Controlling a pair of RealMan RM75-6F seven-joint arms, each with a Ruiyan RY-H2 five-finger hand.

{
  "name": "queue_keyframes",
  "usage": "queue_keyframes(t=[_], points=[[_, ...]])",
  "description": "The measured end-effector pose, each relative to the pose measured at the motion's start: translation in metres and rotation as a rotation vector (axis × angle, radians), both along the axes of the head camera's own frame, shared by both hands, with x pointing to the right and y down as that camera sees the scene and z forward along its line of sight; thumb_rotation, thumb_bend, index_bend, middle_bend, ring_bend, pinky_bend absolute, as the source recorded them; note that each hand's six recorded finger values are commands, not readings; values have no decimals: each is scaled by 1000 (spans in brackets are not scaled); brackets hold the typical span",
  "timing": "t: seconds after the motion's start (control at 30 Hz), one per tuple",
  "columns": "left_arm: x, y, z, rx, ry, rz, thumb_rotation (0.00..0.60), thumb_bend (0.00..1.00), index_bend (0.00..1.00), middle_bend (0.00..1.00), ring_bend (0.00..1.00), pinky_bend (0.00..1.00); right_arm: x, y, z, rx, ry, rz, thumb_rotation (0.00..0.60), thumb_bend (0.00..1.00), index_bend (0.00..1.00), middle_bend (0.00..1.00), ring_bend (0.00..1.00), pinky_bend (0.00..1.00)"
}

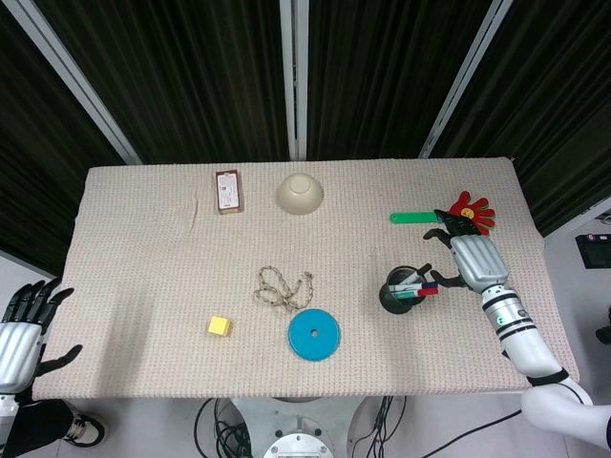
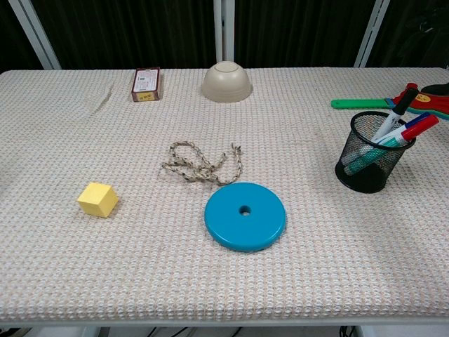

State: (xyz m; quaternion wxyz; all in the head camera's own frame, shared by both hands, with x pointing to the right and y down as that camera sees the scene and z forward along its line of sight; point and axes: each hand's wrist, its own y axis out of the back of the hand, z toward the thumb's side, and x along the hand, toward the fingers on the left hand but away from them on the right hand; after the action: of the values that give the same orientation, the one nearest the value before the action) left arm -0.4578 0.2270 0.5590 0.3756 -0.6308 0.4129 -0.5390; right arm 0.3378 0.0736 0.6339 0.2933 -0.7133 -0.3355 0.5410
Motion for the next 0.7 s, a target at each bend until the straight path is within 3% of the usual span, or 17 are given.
queue_keyframes(t=[0.7], points=[[-6,0,1,0,-6,-24,600,161,162,35,0,62,-11,6,17,-30,-21,-5,600,293,411,0,0,0]])
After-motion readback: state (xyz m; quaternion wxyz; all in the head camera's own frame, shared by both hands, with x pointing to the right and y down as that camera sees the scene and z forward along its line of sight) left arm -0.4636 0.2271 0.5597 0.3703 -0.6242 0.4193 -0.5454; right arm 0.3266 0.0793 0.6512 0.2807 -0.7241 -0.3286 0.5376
